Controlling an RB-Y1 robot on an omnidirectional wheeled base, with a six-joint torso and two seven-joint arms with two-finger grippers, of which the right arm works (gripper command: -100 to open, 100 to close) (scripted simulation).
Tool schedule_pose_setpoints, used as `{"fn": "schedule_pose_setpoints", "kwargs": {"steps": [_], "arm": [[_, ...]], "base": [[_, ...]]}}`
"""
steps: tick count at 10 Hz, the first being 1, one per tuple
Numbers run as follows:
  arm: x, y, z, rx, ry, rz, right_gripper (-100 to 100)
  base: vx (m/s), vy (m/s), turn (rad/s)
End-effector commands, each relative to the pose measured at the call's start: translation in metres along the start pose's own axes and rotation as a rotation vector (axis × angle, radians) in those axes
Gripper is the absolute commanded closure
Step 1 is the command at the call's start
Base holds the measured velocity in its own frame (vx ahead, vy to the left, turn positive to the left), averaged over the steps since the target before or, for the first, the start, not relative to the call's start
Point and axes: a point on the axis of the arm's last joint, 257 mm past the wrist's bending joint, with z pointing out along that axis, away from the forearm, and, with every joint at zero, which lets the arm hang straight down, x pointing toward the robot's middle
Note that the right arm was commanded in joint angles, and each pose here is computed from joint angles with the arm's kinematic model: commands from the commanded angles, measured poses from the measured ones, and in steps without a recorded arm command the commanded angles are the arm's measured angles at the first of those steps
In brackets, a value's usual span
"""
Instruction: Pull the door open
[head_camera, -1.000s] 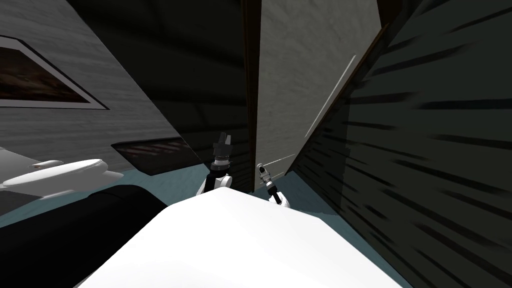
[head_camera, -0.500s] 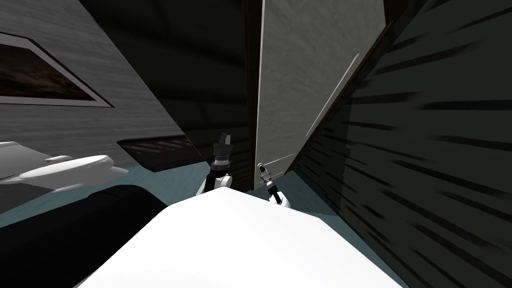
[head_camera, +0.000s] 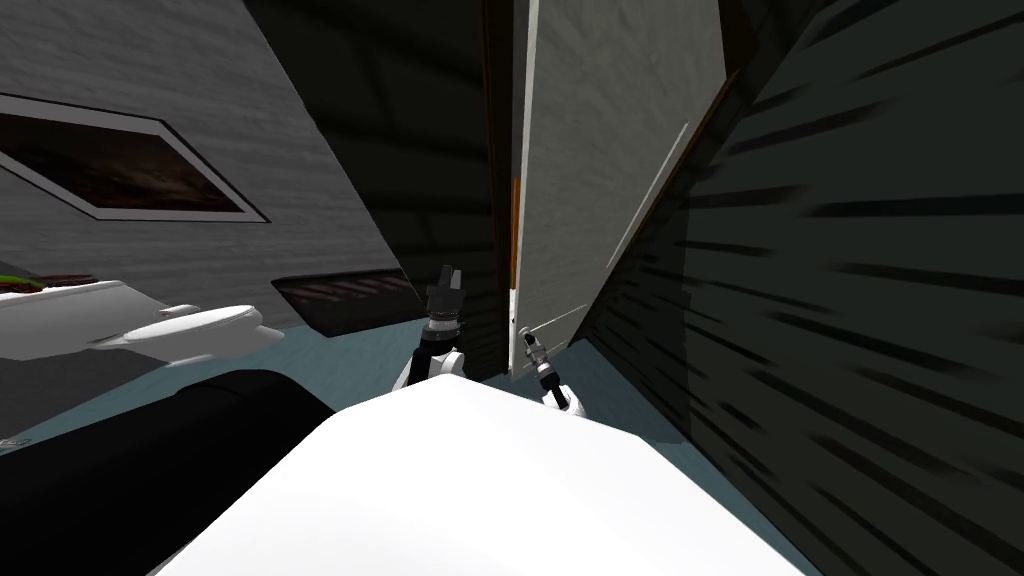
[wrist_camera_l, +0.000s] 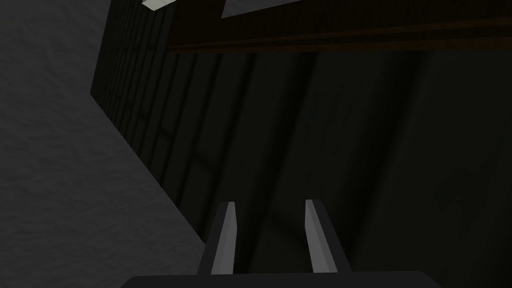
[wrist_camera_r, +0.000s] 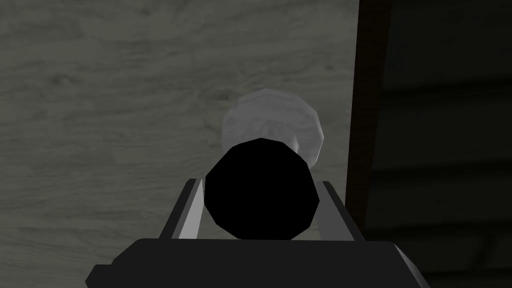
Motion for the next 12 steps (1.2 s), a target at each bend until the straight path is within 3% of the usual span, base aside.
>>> {"fn": "schedule_pose_setpoints", "kwargs": {"steps": [1, 10, 12], "arm": [[0.002, -0.002, -0.0032, 0.009, 0.002, 0.049, 100], [-0.004, -0.052, -0.0196, 0.118, -0.036, 0.328, 100], [-0.004, -0.052, -0.0196, 0.117, -0.036, 0.337, 100]], "base": [[-0.087, -0.060, 0.125], [-0.075, -0.042, 0.148], [-0.024, -0.004, 0.008]]}}
